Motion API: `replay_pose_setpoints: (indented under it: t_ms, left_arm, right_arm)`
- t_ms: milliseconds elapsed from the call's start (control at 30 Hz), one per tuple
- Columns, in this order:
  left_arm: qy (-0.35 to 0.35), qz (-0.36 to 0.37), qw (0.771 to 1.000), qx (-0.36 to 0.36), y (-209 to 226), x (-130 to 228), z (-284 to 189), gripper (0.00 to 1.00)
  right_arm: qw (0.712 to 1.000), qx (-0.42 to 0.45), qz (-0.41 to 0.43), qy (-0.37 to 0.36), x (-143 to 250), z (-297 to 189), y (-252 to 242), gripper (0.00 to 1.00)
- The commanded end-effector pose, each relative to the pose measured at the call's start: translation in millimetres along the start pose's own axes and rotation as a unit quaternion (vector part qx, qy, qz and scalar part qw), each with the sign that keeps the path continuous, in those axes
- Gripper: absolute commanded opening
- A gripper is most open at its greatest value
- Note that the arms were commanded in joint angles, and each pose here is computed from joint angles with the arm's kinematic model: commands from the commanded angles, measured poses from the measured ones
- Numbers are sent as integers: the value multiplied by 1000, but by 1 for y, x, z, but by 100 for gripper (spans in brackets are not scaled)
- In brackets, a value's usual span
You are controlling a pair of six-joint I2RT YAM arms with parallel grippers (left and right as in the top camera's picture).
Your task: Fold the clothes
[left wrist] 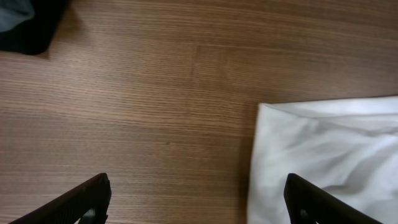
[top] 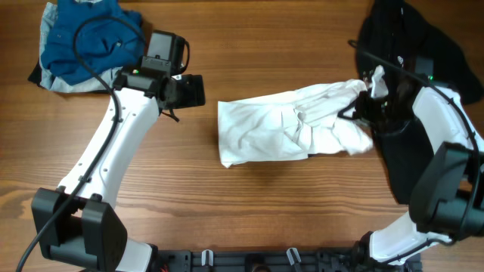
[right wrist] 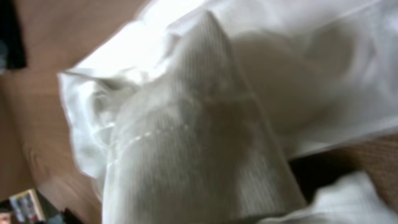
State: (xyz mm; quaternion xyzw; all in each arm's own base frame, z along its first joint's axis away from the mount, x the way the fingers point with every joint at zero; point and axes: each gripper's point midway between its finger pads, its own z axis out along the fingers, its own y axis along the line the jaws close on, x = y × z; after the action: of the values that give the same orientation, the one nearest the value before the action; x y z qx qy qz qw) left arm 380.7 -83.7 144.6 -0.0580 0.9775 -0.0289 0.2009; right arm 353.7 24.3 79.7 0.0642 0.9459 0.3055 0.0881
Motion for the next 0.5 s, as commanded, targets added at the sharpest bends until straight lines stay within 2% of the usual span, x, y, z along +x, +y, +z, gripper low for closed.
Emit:
replay_pose_setpoints:
  t_ms: [0, 167, 300, 367, 467]
  left_arm:
    - [-11, -8, 1000, -14, 15, -9, -4, 89]
    - [-8, -14, 1000, -18, 21, -9, -4, 90]
    - [-8, -14, 1000, -19, 22, -8, -4, 90]
    - [-8, -14, 1000, -20, 22, -8, -4, 90]
    - [-6, -16, 1000, -22, 24, -8, -3, 90]
  right_arm:
    - [996, -8, -91, -8, -11, -15, 56, 4]
    - [989, -27, -145, 29, 12, 20, 134, 4]
    - [981, 16, -190, 46, 42, 67, 183, 5]
    - [975, 25, -218, 47, 59, 88, 206, 10]
    - [966, 13, -250, 66, 85, 114, 232, 25]
